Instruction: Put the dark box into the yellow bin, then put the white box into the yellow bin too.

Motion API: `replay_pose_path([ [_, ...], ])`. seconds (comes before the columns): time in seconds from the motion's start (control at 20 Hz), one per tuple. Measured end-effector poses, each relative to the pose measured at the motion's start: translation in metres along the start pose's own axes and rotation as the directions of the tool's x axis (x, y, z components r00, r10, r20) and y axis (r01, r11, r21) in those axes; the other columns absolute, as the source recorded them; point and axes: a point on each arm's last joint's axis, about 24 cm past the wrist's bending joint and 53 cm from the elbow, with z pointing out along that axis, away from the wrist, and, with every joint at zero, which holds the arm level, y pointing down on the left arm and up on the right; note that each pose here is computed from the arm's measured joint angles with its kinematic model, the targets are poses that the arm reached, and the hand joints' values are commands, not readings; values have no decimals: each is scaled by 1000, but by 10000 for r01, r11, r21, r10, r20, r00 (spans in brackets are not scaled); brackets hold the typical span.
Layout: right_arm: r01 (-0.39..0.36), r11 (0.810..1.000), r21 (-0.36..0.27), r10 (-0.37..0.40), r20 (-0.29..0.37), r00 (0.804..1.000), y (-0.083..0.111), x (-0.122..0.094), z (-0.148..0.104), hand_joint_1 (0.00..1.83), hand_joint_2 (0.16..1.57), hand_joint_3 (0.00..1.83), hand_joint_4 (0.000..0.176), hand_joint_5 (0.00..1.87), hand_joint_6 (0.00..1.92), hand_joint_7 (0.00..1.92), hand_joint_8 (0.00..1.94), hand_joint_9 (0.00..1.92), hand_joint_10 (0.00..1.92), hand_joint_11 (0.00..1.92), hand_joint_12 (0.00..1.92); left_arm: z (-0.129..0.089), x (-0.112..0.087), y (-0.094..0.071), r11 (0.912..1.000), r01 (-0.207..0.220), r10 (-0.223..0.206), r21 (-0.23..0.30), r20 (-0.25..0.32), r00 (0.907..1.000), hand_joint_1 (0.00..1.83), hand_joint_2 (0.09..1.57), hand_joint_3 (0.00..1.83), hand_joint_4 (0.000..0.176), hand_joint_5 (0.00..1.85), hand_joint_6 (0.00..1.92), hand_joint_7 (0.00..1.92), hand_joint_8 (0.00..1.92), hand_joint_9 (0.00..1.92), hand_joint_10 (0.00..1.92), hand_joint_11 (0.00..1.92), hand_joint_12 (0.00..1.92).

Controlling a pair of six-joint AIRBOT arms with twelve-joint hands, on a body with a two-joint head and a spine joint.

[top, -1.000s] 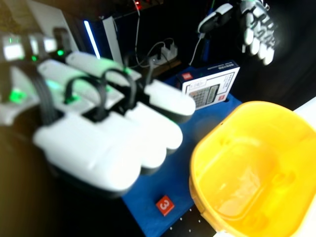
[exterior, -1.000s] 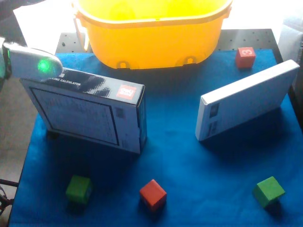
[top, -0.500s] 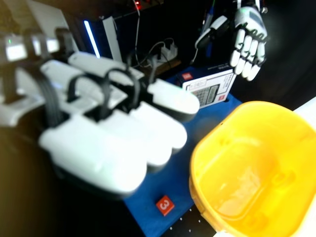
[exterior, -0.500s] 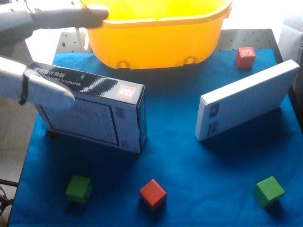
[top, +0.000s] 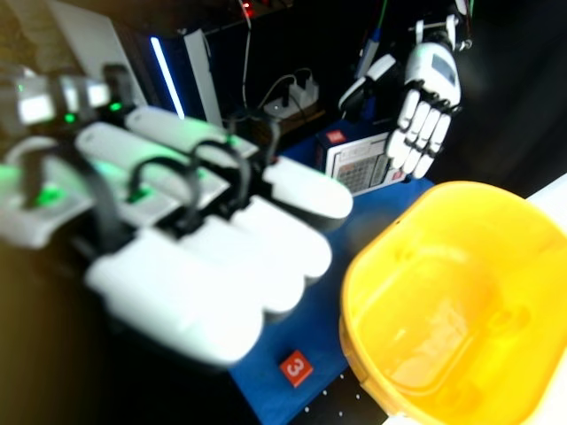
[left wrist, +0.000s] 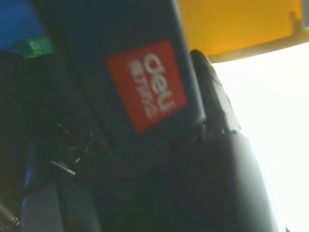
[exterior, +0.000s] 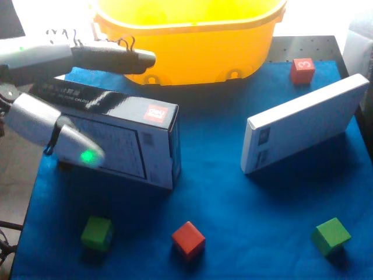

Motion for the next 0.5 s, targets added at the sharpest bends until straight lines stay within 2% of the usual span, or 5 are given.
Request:
replay_pose_path([
  [0.25,0,10000,8,0,2,10000,0,0,0,0,1193,1,0,188,2,221,1,173,2,0,148,0,-2,13,9995,9,-9,-321,-6,10000,1253,889,0,0,724,26,777,16,800,39,527,521],
  [0.3,-2,10000,5,2,1,10000,0,0,0,0,1190,0,0,174,1,216,0,168,1,0,121,1,-3,21,9985,12,-11,-556,31,10000,1251,1024,6,0,980,655,1073,618,1073,117,688,899],
  [0.35,-2,10000,5,2,1,10000,0,0,0,0,1189,0,0,172,0,223,0,176,1,0,160,3,-3,27,9979,80,-78,-649,41,10000,1254,1063,0,0,1018,776,1108,821,1217,177,767,1153],
  [0.4,0,10000,8,0,2,10000,0,0,0,0,1185,0,0,152,0,210,0,165,0,0,148,4,-6,30,9974,248,-238,-682,146,9996,1363,1049,5,0,1064,690,1122,745,1104,868,775,1201],
  [0.5,-2,10000,5,2,1,10000,0,0,0,0,1183,0,0,147,2,211,2,167,2,0,175,4,-6,32,9968,347,-335,-716,180,9993,1389,1069,0,0,1017,721,1083,837,1029,1119,754,1173],
])
